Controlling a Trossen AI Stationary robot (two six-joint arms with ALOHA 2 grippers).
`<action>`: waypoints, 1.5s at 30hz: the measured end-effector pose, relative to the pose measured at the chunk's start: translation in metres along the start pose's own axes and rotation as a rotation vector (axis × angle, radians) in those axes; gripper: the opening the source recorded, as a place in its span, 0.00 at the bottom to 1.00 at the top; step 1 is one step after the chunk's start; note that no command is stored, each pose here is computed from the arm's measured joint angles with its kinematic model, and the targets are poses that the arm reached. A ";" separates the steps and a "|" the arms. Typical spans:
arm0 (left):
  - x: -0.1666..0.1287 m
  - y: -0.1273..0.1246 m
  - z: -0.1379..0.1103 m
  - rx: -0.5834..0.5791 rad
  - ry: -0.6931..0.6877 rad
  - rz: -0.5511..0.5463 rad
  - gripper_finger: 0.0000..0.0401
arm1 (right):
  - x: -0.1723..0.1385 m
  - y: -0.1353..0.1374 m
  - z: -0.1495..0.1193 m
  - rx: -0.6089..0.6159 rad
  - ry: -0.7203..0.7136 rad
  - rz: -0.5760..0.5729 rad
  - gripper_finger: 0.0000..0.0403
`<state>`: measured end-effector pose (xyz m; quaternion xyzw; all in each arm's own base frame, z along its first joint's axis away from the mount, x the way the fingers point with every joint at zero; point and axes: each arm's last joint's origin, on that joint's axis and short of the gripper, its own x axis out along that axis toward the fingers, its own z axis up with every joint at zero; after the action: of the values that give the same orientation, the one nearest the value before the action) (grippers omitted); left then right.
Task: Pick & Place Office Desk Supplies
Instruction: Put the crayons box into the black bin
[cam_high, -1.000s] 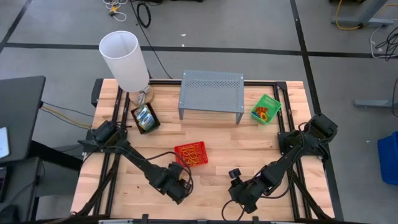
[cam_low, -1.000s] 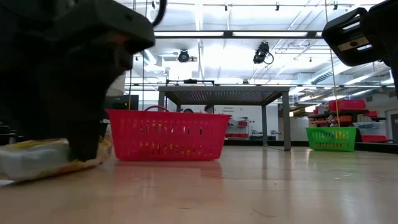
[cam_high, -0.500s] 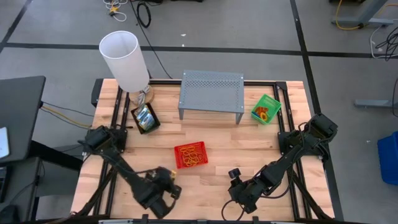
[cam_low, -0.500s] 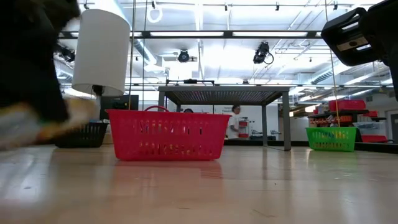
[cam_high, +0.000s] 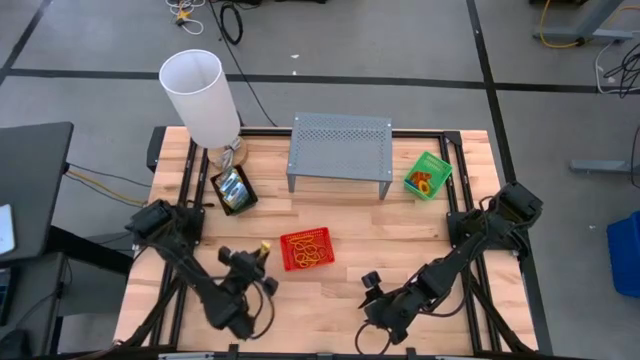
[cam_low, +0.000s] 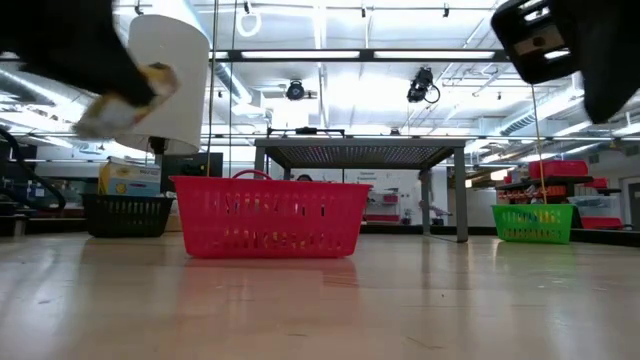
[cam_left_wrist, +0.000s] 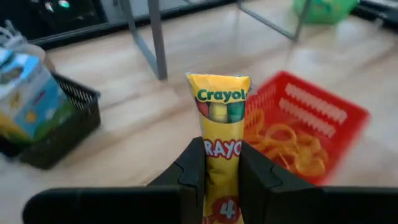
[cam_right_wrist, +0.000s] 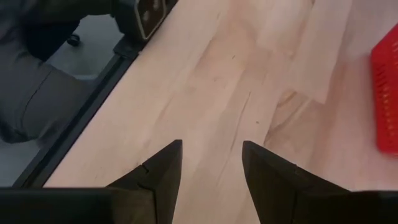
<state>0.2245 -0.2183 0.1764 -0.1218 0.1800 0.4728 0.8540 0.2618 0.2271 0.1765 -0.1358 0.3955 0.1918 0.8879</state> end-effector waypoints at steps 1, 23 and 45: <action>0.005 -0.001 0.003 -0.003 -0.010 0.012 0.15 | 0.000 -0.001 0.000 0.001 0.000 -0.003 0.44; 0.125 0.038 0.036 -0.022 -0.041 0.457 0.15 | 0.001 -0.004 0.000 0.004 0.009 -0.008 0.44; 0.145 0.109 0.019 -0.108 -0.034 0.521 0.15 | 0.002 -0.009 0.000 0.025 0.013 0.017 0.44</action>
<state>0.2063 -0.0431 0.1285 -0.1087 0.1655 0.6875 0.6987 0.2674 0.2201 0.1759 -0.1226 0.4049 0.1937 0.8851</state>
